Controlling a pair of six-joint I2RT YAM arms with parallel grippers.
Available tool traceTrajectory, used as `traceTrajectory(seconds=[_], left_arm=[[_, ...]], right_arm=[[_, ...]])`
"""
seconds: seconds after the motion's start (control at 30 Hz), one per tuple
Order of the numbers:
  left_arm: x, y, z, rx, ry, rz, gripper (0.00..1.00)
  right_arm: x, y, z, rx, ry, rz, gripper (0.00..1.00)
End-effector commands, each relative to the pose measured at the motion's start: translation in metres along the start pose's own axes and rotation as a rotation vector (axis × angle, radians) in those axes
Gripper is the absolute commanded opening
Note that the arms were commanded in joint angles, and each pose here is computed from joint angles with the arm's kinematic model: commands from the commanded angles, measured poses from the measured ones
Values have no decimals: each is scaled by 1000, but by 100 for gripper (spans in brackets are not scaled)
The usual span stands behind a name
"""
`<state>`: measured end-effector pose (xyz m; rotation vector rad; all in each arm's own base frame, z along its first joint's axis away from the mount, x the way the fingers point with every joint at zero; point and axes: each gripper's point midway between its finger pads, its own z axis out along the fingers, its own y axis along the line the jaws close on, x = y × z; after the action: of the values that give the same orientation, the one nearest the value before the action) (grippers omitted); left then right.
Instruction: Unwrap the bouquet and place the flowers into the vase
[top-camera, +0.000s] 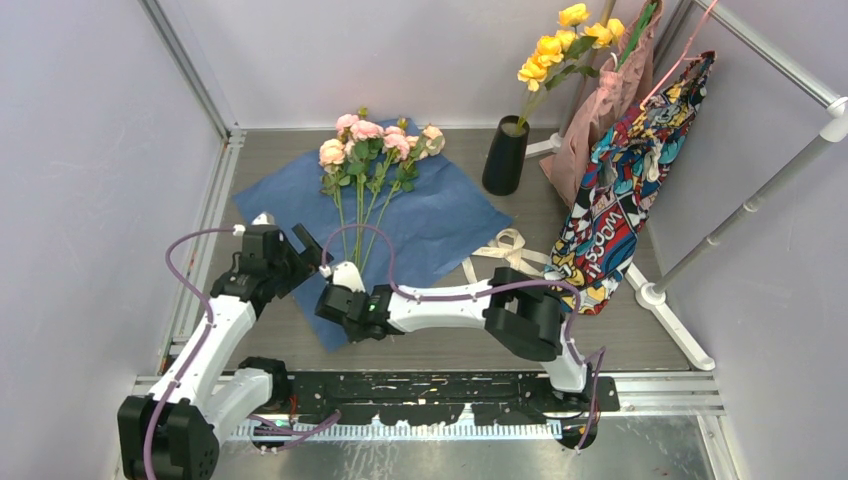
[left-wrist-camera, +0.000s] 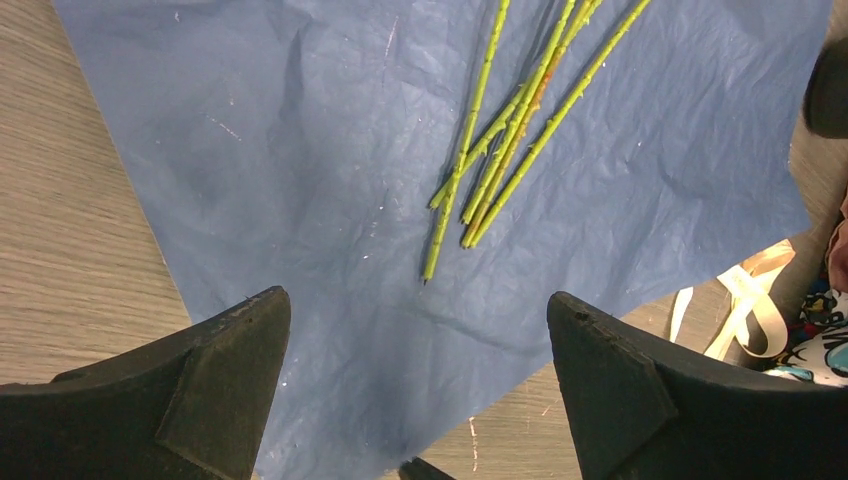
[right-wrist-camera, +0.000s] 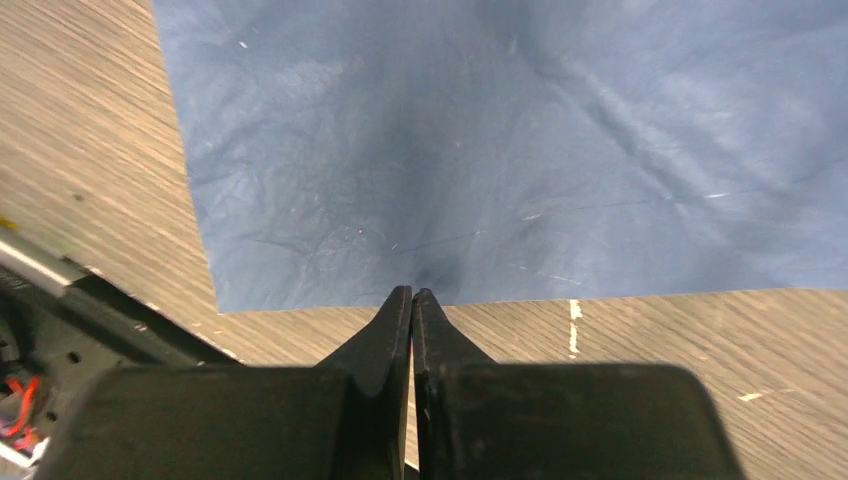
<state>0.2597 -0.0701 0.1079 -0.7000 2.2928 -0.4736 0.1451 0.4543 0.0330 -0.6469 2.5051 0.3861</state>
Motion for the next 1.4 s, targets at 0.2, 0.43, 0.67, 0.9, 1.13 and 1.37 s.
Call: traceTrajectory(seconds=[0.2, 0.43, 0.67, 0.9, 1.13, 1.37], left_arm=[[-3, 4, 18, -32, 9, -21, 100], [-3, 15, 23, -75, -19, -23, 100], [-12, 14, 15, -82, -46, 6, 100], [-13, 15, 13, -85, -47, 38, 100], [-13, 17, 17, -99, -37, 60, 100], [-11, 18, 20, -93, -38, 61, 100]], right_arm=[[-140, -76, -74, 28, -263, 153, 28], [-202, -145, -54, 139, -279, 215, 45], [-247, -167, -12, 174, -254, 255, 48], [-259, -197, 25, 220, -215, 292, 47], [-244, -204, 53, 231, -178, 298, 47], [-237, -205, 77, 229, -176, 300, 45]])
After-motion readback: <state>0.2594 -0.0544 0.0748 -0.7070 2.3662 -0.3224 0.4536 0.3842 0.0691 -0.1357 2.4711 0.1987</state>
